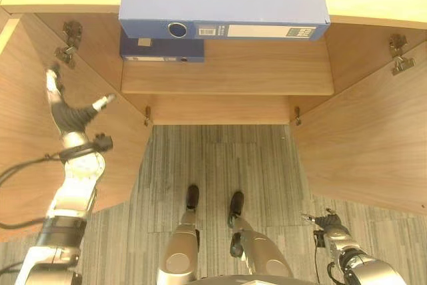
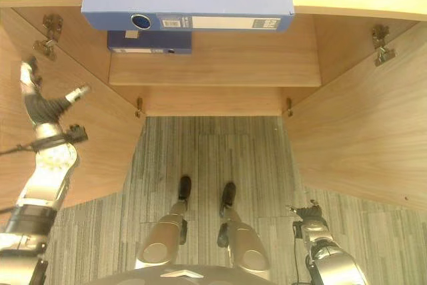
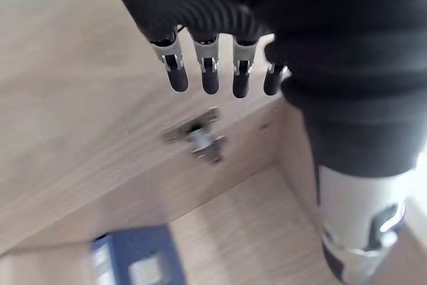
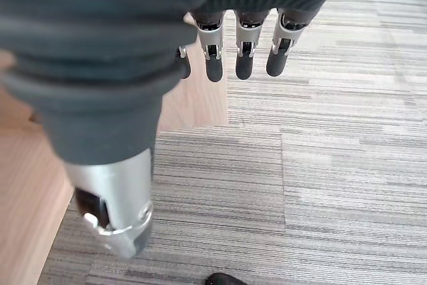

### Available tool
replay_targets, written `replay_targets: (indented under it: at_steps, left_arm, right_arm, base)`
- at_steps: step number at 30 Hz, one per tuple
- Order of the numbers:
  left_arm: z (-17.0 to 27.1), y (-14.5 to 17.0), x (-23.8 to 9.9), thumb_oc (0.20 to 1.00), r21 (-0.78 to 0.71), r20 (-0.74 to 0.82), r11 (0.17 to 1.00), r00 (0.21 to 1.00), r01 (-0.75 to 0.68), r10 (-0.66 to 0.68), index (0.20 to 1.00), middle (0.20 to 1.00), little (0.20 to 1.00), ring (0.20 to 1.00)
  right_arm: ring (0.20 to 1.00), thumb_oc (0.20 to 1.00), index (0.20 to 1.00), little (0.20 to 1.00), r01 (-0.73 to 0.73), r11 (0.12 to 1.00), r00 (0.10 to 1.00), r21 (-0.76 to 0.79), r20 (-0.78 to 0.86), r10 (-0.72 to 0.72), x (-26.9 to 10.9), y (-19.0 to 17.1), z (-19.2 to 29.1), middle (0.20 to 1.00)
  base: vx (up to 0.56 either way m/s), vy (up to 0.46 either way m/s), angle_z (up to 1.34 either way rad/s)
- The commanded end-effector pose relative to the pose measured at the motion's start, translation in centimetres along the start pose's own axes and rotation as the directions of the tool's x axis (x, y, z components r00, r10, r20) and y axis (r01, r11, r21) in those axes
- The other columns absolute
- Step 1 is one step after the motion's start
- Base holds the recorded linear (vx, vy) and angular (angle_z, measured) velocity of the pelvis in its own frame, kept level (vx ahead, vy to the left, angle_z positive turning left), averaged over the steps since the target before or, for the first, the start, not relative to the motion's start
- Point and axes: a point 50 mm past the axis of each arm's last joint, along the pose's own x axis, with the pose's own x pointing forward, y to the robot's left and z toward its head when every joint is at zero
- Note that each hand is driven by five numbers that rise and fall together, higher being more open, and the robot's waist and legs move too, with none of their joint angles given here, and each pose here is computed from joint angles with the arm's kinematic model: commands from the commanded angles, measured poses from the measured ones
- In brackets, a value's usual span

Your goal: Put the empty folder in the office cabinet

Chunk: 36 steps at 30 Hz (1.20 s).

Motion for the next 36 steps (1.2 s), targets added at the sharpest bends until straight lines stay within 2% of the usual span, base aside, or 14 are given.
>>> replay_targets:
  at_steps: [1,6,14,18,19,20,23,26,36]
  left_arm:
    - [1.5,1.4,0.4,1.000,0.161,0.157,0.980,0.984,-0.115,0.089,1.000,1.000,1.000,1.000]
    - [3.8,1.4,0.4,1.000,0.255,0.306,0.952,0.948,-0.171,0.088,1.000,1.000,1.000,1.000]
    - [3.6,2.1,-0.6,1.000,0.427,0.344,0.893,0.939,-0.144,-0.013,1.000,1.000,1.000,1.000]
    - [3.7,3.1,0.1,1.000,0.618,0.376,0.771,0.919,-0.154,-0.118,1.000,1.000,1.000,1.000]
    - [3.7,3.1,0.1,1.000,0.619,0.377,0.770,0.919,-0.155,-0.119,1.000,1.000,1.000,1.000]
    - [3.8,2.4,0.5,1.000,0.629,0.391,0.765,0.907,-0.140,-0.156,1.000,1.000,1.000,1.000]
    - [3.6,3.3,0.6,1.000,0.686,0.396,0.705,0.905,-0.179,-0.156,1.000,1.000,1.000,1.000]
    - [3.6,3.5,0.9,1.000,0.729,0.397,0.658,0.900,-0.191,-0.179,1.000,1.000,1.000,1.000]
    - [2.7,1.7,1.3,1.000,0.781,0.340,0.616,0.899,-0.106,-0.275,1.000,1.000,1.000,1.000]
  right_arm:
    - [1.000,1.000,1.000,1.000,0.031,1.000,0.999,-0.005,0.016,-0.031,-0.1,0.5,0.0,1.000]
    - [1.000,1.000,1.000,1.000,0.019,1.000,1.000,-0.021,-0.002,-0.019,-0.3,1.4,-1.0,1.000]
    - [1.000,1.000,1.000,1.000,0.015,0.999,1.000,-0.033,-0.025,-0.016,-0.4,1.3,-1.6,1.000]
    - [1.000,1.000,1.000,1.000,0.017,0.998,0.999,-0.057,-0.042,-0.020,-0.4,0.8,-2.0,1.000]
    - [1.000,1.000,1.000,1.000,0.016,0.998,0.999,-0.057,-0.042,-0.019,-0.4,0.8,-2.0,1.000]
    - [1.000,1.000,1.000,1.000,0.036,0.995,0.992,-0.088,-0.121,-0.047,-0.6,0.5,-3.9,1.000]
    - [1.000,1.000,1.000,1.000,0.025,0.995,0.978,-0.095,-0.205,-0.044,-1.6,0.0,-7.7,1.000]
    - [1.000,1.000,1.000,1.000,0.027,0.995,0.976,-0.095,-0.212,-0.047,-2.0,-0.4,-8.6,1.000]
    - [1.000,1.000,1.000,1.000,0.012,0.994,0.984,-0.107,-0.174,-0.031,-2.2,-0.3,-8.8,1.000]
  base:
    - [0.00,0.000,0.00]
    - [0.00,0.005,-0.02]
    - [0.02,0.000,-0.02]
    - [0.03,-0.004,-0.02]
    - [0.07,-0.001,-0.04]
    - [0.07,0.029,0.00]
    - [0.05,0.042,0.04]
    - [0.02,0.002,-0.05]
    - [0.01,-0.007,-0.07]
